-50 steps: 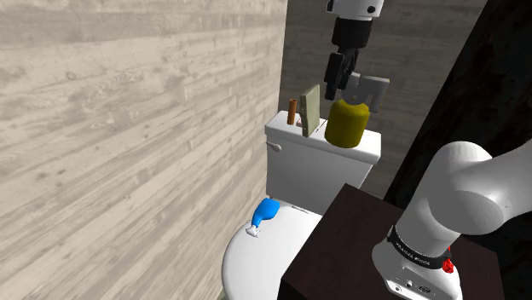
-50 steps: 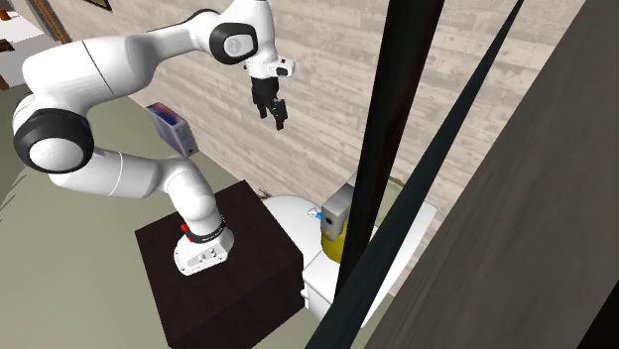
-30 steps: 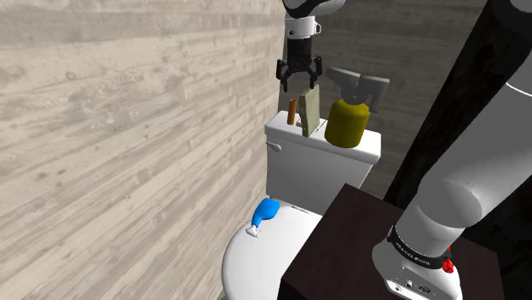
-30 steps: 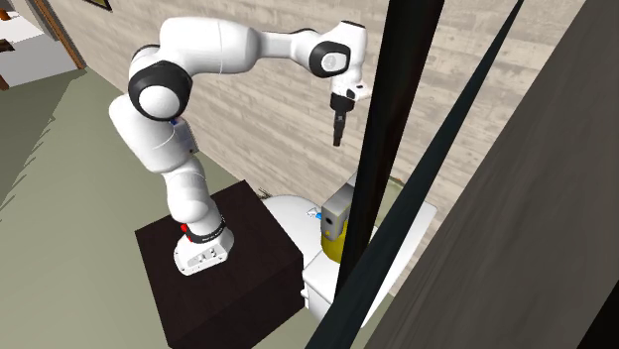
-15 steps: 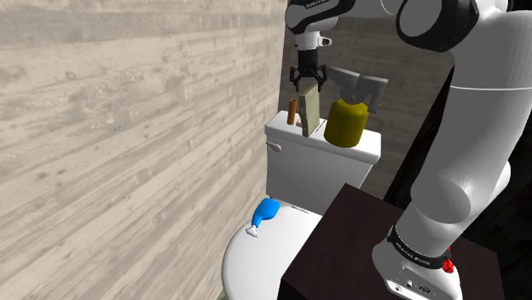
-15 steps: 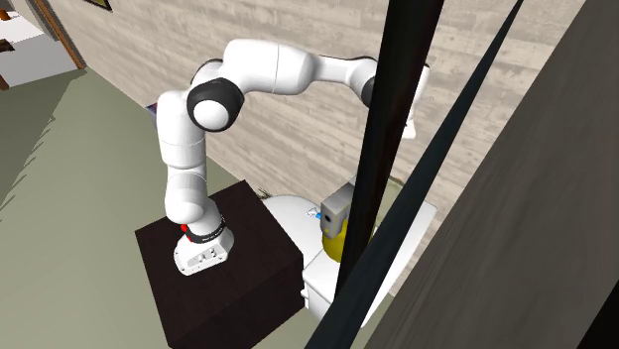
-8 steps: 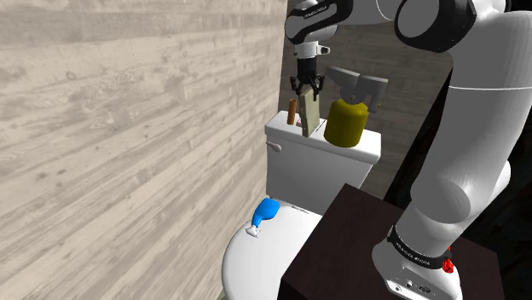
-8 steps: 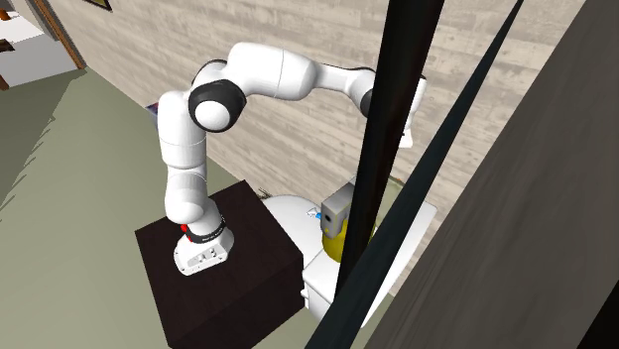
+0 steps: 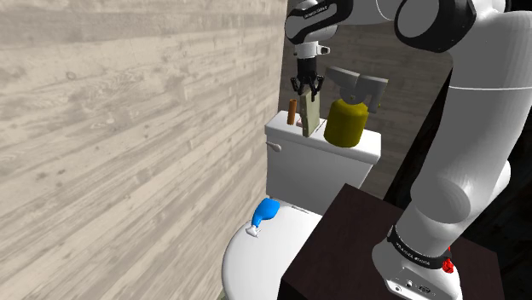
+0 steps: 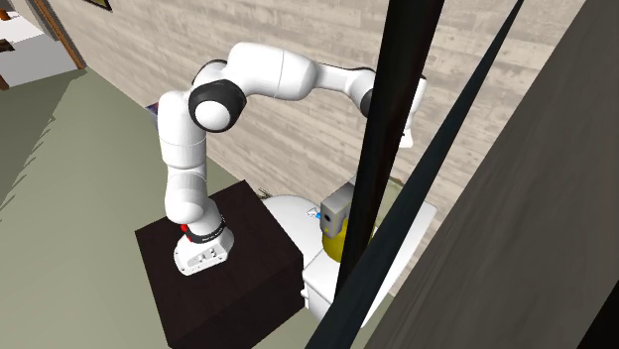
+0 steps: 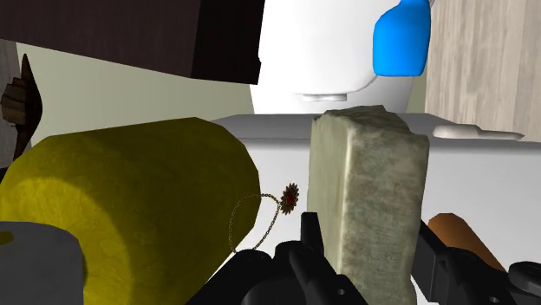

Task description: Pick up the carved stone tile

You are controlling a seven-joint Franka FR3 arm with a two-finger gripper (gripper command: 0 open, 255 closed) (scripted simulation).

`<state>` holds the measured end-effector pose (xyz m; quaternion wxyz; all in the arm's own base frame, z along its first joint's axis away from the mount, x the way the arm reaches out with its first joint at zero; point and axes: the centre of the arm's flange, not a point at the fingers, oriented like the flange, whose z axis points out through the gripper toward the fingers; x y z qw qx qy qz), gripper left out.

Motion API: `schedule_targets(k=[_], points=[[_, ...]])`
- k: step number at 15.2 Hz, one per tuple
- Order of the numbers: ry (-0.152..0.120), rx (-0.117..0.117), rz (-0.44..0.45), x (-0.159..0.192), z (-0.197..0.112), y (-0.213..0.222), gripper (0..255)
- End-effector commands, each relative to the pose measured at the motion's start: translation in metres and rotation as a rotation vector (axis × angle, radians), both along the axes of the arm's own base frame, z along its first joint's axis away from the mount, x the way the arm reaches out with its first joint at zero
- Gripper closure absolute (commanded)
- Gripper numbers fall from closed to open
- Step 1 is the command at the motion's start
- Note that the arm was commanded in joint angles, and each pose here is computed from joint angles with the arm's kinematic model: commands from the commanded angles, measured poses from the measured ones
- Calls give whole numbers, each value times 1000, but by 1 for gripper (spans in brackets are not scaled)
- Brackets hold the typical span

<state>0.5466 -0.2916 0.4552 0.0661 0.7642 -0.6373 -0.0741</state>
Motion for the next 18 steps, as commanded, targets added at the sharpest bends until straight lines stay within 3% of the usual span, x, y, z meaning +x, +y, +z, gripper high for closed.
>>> schedule_targets(k=[1,18], points=[[2,1,1,0,-1,0,255],[2,1,1,0,79,0,255]])
